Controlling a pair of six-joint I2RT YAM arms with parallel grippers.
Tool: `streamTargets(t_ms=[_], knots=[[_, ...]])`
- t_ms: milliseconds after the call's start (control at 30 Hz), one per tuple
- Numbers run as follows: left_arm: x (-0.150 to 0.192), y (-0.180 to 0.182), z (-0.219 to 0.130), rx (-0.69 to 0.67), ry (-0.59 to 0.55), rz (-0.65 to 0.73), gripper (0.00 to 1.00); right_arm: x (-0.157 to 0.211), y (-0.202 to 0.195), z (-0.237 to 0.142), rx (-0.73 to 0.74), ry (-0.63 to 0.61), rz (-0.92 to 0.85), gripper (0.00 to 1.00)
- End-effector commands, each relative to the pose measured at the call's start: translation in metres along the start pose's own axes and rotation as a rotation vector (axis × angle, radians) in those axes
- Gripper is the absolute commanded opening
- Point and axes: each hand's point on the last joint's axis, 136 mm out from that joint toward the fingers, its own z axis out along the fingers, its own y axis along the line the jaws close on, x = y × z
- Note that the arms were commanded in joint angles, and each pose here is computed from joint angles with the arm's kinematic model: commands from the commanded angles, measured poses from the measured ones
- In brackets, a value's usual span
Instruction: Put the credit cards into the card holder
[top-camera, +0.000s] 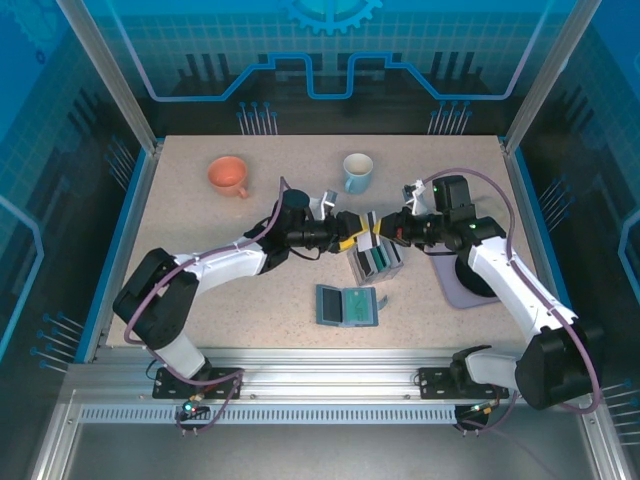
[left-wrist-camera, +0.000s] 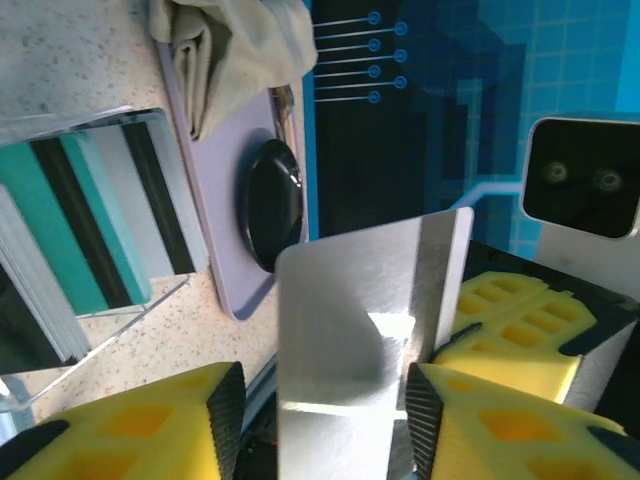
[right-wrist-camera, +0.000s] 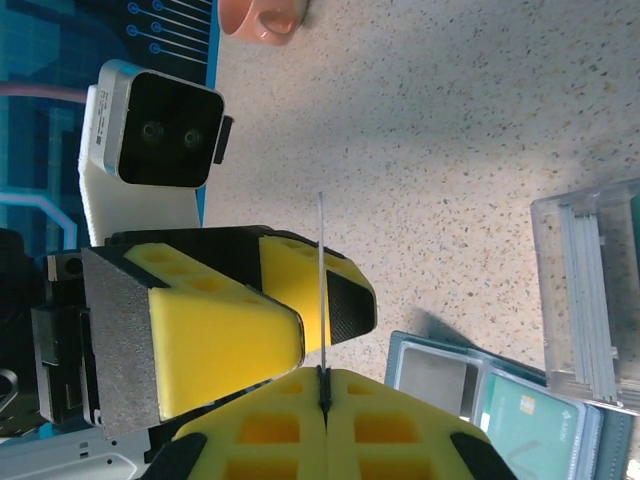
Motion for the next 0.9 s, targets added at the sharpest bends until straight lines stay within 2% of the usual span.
streamTargets(t_ms=[0,200,400,567,600,700,767,867], knots=[[0.002,-0.014,0.0,0.055,0.025,0.028,0.37,0.001,0.0,0.0,-0.03,0.012,0.023,0.04],[0.004,-0.014,0.0,0.043,0.038,0.061,0.18,0.004,0.01,0.003,-0.119,0.052,0.025,0.09],[0.008,-0.013,0.004,0.049,0.082,0.079,0.15,0.002,0.02,0.0,-0.187,0.08,0.016,0.14],[0.01,-0.006,0.006,0.028,0.098,0.073,0.16,0.001,0.012,-0.003,-0.162,0.067,0.018,0.04],[0.01,-0.003,0.005,0.014,0.095,0.069,0.18,0.001,0.009,-0.004,-0.143,0.064,0.02,0.02],[0.01,0.014,-0.003,-0.083,0.058,0.054,0.37,0.005,-0.013,-0.008,-0.005,0.037,0.02,0.02],[0.011,0.037,-0.014,-0.203,0.021,0.035,0.51,0.011,-0.029,-0.012,0.104,0.015,0.003,0.02],[0.015,0.07,-0.042,-0.402,-0.037,0.027,0.58,0.028,-0.054,-0.016,0.267,-0.008,-0.016,0.04]])
